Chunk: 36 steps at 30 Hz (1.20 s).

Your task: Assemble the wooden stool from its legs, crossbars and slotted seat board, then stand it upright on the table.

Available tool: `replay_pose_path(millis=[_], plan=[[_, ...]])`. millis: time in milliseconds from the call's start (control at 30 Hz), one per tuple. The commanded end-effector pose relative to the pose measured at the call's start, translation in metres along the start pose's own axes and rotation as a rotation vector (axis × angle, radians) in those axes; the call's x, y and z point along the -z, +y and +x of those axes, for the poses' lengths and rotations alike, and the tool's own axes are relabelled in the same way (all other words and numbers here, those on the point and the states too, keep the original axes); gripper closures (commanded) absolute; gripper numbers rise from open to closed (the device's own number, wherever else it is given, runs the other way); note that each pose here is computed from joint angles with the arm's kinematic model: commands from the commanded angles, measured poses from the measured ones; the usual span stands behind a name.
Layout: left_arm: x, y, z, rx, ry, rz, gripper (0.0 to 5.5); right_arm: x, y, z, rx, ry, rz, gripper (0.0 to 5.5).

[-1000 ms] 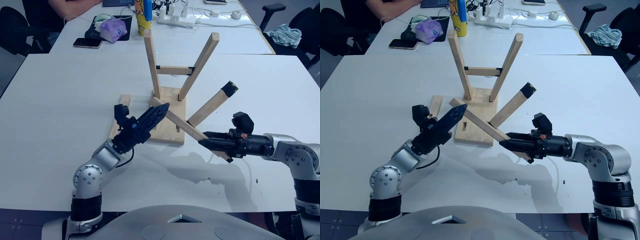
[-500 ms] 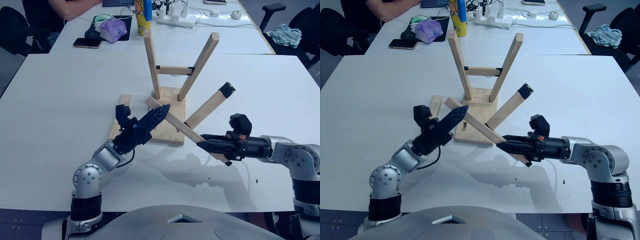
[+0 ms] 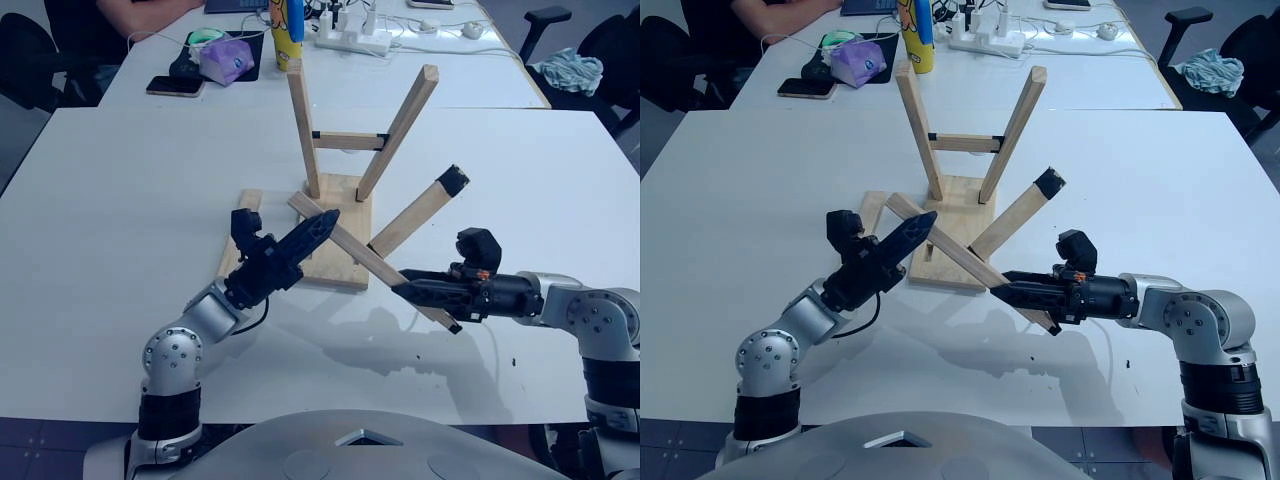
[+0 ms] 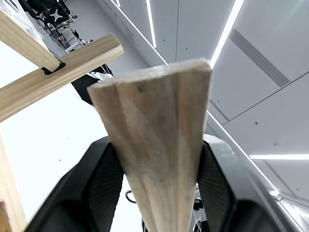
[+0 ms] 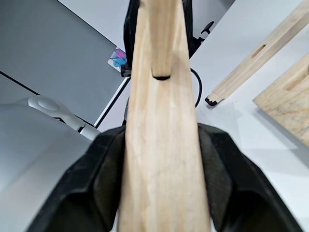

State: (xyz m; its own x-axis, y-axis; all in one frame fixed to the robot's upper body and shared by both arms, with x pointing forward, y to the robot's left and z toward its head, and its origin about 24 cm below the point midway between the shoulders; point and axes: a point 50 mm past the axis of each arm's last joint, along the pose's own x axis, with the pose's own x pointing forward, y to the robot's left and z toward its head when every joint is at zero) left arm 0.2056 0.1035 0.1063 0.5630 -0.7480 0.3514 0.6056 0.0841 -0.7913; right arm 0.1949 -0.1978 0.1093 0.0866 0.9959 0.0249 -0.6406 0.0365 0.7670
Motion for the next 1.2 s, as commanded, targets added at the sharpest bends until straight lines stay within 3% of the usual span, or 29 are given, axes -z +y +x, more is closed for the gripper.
replay_pose_path(millis=[33,267,400,567,700,833,1033,1200], plan=[[-0.010,0.004,0.000,-0.029,-0.034,0.045,3.41,0.002,0.003,0.001,0.002,0.030,0.011,2.83],[-0.014,0.005,-0.005,-0.040,-0.041,0.063,3.44,-0.005,0.002,-0.010,0.061,-0.008,-0.047,1.77],[-0.030,0.006,-0.014,-0.066,-0.045,0.124,3.46,-0.016,-0.003,-0.036,0.158,-0.085,-0.067,1.74],[-0.079,-0.001,-0.037,-0.104,-0.039,0.266,3.46,-0.015,-0.018,-0.054,0.302,-0.144,-0.122,1.74],[-0.116,-0.017,-0.046,-0.103,-0.039,0.368,3.46,0.000,-0.033,-0.029,0.390,-0.032,-0.344,1.74],[-0.139,-0.031,-0.044,-0.079,-0.017,0.439,3.46,0.018,-0.033,0.016,0.362,0.123,-0.748,1.74],[-0.143,-0.032,-0.038,-0.062,0.017,0.456,3.46,0.024,-0.046,0.039,0.439,0.211,-1.237,1.74],[-0.133,-0.029,-0.022,-0.036,0.126,0.478,3.46,0.037,-0.058,0.055,0.394,0.321,-1.418,1.74]])
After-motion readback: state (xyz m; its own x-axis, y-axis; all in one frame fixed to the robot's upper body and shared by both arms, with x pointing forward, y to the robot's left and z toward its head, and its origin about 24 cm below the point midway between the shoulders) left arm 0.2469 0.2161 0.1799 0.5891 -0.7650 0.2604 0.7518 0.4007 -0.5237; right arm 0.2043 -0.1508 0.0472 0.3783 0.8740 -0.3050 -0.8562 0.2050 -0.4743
